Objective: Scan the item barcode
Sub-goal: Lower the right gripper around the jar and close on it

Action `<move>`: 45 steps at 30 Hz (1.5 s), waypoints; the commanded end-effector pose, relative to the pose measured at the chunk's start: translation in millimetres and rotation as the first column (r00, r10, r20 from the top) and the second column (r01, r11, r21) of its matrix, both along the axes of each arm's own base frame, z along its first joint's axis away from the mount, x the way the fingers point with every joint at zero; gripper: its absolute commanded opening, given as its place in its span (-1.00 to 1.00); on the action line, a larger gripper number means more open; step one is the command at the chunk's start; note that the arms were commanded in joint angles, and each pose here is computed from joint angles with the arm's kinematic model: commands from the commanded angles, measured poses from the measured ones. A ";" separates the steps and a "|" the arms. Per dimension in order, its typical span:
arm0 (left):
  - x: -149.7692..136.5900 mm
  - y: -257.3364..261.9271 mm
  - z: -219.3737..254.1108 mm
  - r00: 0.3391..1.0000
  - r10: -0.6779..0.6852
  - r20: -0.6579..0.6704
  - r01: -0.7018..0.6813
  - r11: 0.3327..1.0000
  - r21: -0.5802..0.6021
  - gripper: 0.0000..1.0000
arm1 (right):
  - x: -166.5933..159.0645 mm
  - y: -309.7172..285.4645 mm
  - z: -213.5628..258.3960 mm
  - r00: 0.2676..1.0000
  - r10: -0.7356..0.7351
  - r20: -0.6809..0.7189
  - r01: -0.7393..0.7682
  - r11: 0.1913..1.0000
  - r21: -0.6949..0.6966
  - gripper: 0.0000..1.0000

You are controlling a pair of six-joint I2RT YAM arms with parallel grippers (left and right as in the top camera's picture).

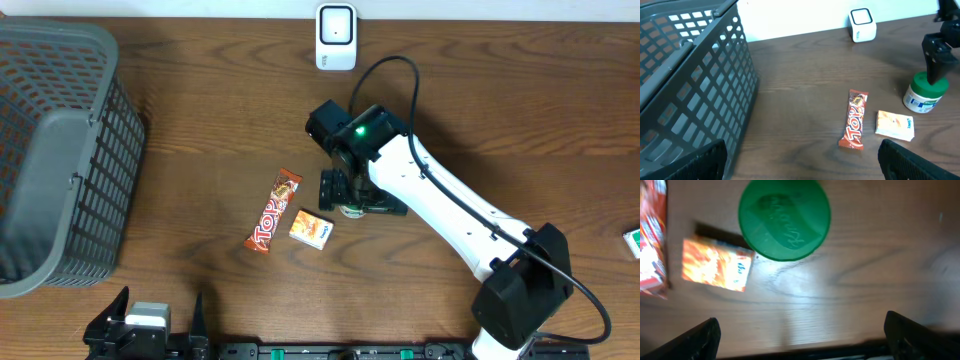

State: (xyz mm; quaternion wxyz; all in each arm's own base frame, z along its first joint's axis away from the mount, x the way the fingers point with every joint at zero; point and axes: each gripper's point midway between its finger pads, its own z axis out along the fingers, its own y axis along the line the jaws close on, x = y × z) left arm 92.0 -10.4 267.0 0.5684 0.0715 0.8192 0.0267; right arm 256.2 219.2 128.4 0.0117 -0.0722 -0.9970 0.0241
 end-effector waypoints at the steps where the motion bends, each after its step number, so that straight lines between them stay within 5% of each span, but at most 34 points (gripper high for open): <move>1: -1.2 1.4 2.0 1.000 0.006 0.008 -0.006 1.000 0.006 0.93 | 0.1 -1.7 -0.7 0.911 -0.412 0.017 0.413 0.911 -0.018 0.98; 5: -1.2 1.4 2.0 1.000 0.006 0.008 -0.006 1.000 0.006 0.93 | 9.6 -1.8 -11.2 0.782 -0.618 0.075 0.621 0.784 -0.014 0.99; 15: -1.2 1.4 2.0 1.000 0.006 0.008 -0.006 1.000 0.006 0.93 | 21.9 7.4 -37.9 0.578 -0.812 0.087 0.810 0.583 0.063 0.98; 32: -1.2 1.4 2.0 1.000 0.006 0.008 -0.006 1.000 0.006 0.93 | 48.5 -11.5 -61.2 0.452 -0.887 0.094 0.879 0.461 0.123 0.93; 45: -1.2 1.4 2.0 1.000 0.006 0.008 -0.006 1.000 0.006 0.93 | 38.5 4.8 -87.0 0.376 -0.926 -0.020 0.926 0.375 0.051 0.90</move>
